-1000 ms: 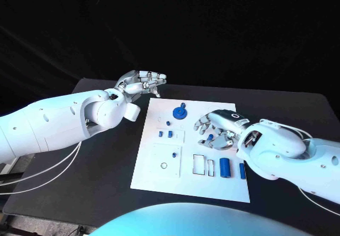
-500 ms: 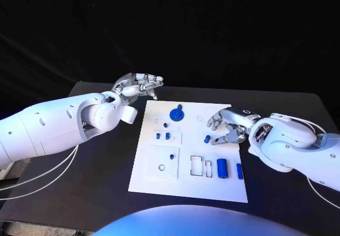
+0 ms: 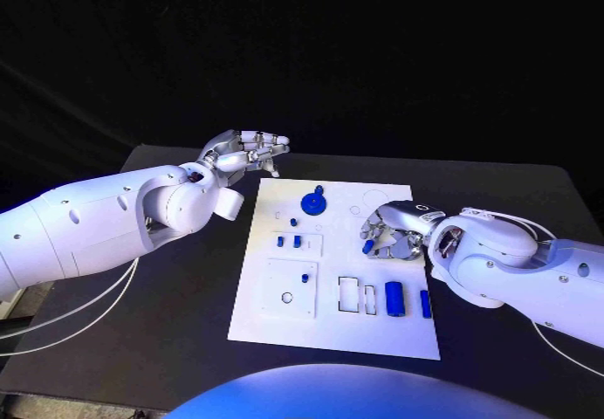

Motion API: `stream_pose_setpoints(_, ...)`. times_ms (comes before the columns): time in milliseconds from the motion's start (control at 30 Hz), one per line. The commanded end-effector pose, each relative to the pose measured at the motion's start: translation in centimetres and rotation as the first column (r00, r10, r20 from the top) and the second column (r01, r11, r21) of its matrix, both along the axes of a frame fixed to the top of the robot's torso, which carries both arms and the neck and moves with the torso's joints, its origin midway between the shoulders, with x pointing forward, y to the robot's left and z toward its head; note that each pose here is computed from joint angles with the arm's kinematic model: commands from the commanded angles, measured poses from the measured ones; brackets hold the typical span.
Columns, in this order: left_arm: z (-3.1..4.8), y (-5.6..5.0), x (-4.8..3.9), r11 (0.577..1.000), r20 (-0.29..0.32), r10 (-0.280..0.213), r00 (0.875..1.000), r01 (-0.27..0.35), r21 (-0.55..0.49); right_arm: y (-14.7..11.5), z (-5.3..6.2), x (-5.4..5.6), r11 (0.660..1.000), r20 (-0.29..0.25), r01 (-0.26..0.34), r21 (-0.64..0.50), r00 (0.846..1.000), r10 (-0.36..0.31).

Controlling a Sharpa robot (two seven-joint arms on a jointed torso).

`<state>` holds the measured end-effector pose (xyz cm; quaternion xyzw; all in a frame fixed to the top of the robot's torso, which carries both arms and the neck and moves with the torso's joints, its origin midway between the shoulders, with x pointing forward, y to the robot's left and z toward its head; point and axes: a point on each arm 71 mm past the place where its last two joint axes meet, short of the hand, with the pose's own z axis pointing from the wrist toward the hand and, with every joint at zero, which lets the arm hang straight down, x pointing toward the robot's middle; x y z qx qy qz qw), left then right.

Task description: Assemble the parts on the task board

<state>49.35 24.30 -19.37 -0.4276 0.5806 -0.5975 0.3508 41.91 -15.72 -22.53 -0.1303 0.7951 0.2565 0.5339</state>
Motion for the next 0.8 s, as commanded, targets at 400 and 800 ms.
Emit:
stream_pose_setpoints(400,0.09,-0.2,-0.05,1.000,0.001,-0.021,1.000,0.021,-0.006,0.5,-0.4,0.0,1.000,0.009,-0.010,-0.006,1.000,0.010)
stream_pose_setpoints(800,0.05,0.0,-0.01,1.000,-0.002,-0.018,1.000,0.018,-0.003,0.3,0.6,-0.1,0.997,0.093,0.020,0.068,0.995,-0.026)
